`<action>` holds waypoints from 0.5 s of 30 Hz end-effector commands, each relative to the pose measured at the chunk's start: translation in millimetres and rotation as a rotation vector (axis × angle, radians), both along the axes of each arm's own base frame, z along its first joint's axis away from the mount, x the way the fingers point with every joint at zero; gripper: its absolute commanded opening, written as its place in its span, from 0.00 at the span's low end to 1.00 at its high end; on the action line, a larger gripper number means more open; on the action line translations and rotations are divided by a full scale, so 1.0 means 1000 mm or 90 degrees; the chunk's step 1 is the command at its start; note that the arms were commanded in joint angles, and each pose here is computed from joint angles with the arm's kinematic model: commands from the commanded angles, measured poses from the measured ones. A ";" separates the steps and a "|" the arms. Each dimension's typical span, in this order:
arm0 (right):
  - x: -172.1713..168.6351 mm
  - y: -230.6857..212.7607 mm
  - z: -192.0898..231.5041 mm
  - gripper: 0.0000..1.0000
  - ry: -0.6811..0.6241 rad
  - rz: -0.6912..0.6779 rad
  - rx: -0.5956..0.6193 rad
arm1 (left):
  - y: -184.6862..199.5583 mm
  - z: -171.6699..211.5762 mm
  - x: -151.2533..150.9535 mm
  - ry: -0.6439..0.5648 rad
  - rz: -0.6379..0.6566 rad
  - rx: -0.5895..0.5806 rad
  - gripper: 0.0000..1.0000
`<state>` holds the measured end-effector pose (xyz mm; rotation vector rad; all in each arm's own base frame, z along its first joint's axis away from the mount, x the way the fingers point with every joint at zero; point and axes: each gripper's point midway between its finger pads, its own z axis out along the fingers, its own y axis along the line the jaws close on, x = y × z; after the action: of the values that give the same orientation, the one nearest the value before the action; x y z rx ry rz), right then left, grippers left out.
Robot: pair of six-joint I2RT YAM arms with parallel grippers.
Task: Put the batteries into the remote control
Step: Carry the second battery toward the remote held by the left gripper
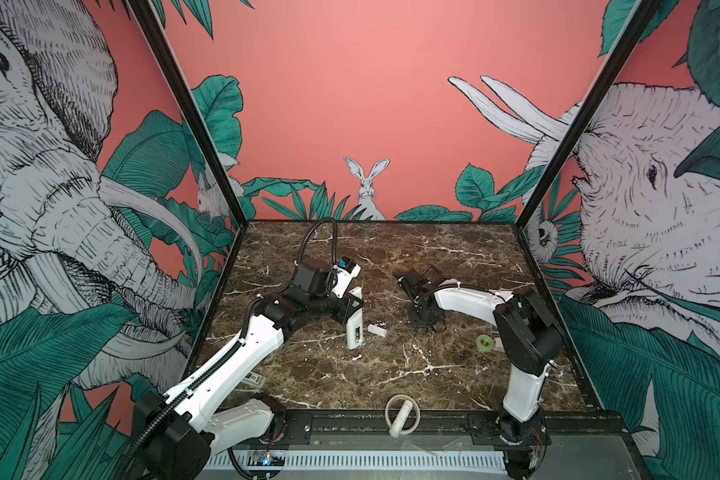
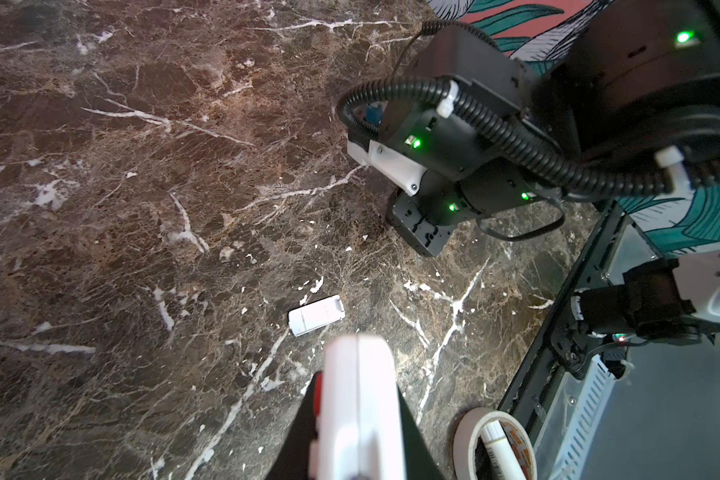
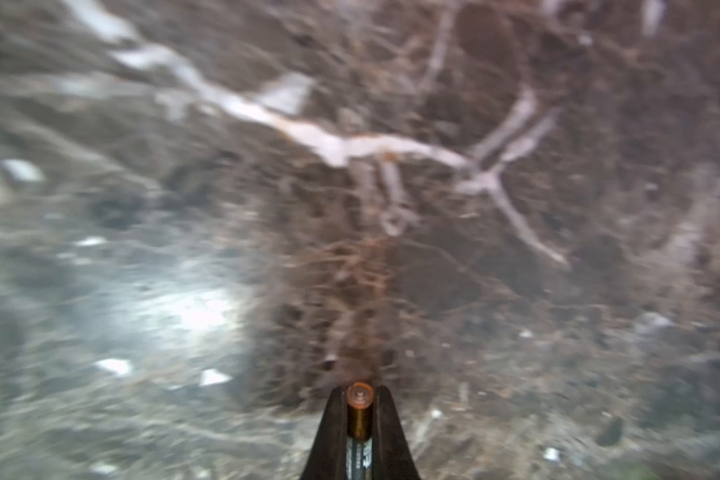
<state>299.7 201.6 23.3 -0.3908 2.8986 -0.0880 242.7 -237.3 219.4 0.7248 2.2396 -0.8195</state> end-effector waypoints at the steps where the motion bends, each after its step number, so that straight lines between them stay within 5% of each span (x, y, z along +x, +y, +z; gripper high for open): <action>1: 0.006 0.029 0.034 0.03 -0.065 0.059 0.089 | -0.009 0.014 0.003 0.004 0.000 -0.060 0.00; 15: -0.026 0.093 0.175 0.05 -0.322 0.217 0.343 | -0.019 0.020 0.018 0.169 0.020 -0.256 0.00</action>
<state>276.0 279.7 172.1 -0.6148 2.3315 0.4683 263.2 -248.1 217.1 0.4313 2.2765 -1.1793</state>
